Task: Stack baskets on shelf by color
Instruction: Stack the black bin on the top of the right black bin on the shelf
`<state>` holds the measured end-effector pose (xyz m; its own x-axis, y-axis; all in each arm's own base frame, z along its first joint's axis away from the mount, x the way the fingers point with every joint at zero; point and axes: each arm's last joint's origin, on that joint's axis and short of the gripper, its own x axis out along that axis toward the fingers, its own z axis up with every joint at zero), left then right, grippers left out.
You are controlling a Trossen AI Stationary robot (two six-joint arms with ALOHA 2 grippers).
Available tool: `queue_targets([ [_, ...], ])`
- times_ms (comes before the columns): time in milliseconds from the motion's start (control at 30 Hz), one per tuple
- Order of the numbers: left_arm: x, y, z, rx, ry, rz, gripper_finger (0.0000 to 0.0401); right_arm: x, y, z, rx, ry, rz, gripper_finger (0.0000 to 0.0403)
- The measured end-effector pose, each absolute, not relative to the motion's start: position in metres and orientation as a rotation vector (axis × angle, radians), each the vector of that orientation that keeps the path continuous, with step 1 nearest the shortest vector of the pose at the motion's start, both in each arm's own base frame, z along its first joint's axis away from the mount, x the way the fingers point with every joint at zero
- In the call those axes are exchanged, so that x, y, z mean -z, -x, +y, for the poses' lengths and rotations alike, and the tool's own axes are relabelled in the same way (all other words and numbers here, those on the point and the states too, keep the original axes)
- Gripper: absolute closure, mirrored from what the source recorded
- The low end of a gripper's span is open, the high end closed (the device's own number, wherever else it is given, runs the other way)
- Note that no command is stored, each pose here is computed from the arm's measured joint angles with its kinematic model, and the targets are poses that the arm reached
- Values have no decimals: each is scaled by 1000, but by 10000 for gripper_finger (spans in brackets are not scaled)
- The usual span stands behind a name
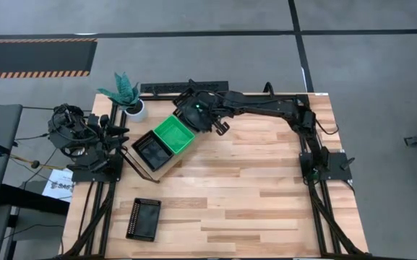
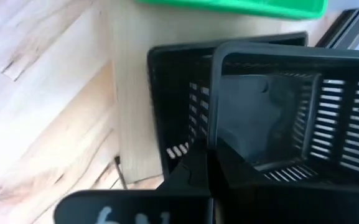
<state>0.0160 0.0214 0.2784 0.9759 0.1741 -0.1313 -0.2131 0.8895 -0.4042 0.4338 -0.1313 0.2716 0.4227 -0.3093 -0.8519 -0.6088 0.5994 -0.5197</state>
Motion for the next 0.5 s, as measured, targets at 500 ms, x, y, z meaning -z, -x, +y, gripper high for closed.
queue_targets([
  [500, -278, -16, 21, -202, 431, 92, 203, -263, -434, -130, -252, 933, 1201, 398],
])
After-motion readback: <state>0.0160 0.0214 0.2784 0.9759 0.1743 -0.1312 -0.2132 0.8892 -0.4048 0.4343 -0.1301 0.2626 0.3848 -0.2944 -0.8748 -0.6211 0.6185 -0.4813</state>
